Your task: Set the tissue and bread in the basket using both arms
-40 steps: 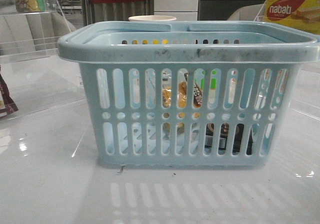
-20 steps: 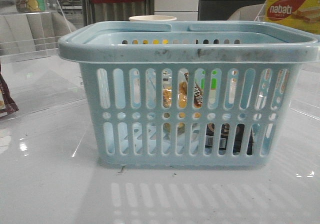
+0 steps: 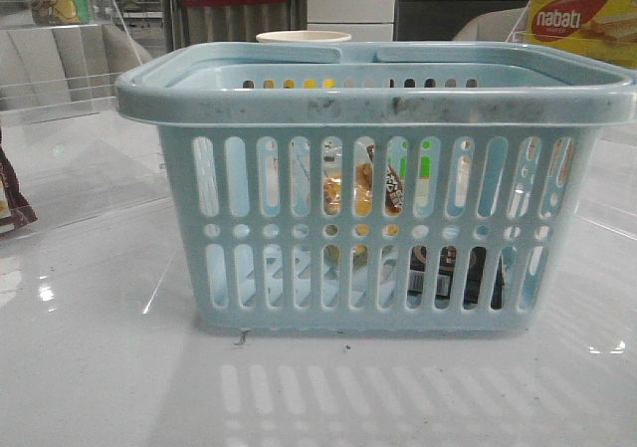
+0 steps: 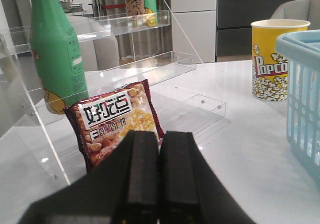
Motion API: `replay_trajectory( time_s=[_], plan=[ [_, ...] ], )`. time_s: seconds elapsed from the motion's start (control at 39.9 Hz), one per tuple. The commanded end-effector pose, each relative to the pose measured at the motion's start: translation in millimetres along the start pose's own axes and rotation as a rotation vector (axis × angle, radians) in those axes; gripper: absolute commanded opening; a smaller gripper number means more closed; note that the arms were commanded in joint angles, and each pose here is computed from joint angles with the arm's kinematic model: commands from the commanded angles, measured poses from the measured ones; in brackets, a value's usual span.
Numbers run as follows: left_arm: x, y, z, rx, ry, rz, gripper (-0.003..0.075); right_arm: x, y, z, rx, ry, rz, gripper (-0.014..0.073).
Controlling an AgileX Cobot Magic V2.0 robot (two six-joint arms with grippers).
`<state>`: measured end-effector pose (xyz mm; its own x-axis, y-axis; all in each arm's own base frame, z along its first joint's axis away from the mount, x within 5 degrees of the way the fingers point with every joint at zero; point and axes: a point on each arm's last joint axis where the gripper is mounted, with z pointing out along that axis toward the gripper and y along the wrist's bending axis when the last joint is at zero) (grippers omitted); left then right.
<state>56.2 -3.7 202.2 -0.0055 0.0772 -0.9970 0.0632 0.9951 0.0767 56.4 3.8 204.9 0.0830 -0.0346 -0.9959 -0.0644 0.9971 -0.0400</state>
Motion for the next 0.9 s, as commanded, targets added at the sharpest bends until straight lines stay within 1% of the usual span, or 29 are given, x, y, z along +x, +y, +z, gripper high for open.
replay_trajectory(
  time_s=[0.0, 0.3, 0.38, 0.53, 0.88],
  plan=[
    [-8.9, 1.2, -1.8, -0.014, -0.103, -0.004, 0.0097, -9.8, -0.2, -2.0, 0.004, -0.115, -0.005, 0.0058],
    [-8.9, 1.2, -1.8, -0.014, -0.103, -0.004, 0.0097, -9.6, -0.2, -2.1, 0.004, -0.114, -0.007, 0.0058],
    [-8.9, 1.2, -1.8, -0.014, -0.103, -0.004, 0.0097, -9.7, -0.2, -2.1, 0.004, -0.115, 0.002, 0.0058],
    [-8.9, 1.2, -1.8, -0.014, -0.103, -0.004, 0.0097, -9.7, -0.2, -2.1, 0.001, -0.115, 0.060, 0.0058],
    [-8.9, 1.2, -1.8, -0.014, -0.103, -0.004, 0.0097, -8.3, -0.2, -2.0, 0.001, -0.099, 0.062, 0.0058]
  ],
)
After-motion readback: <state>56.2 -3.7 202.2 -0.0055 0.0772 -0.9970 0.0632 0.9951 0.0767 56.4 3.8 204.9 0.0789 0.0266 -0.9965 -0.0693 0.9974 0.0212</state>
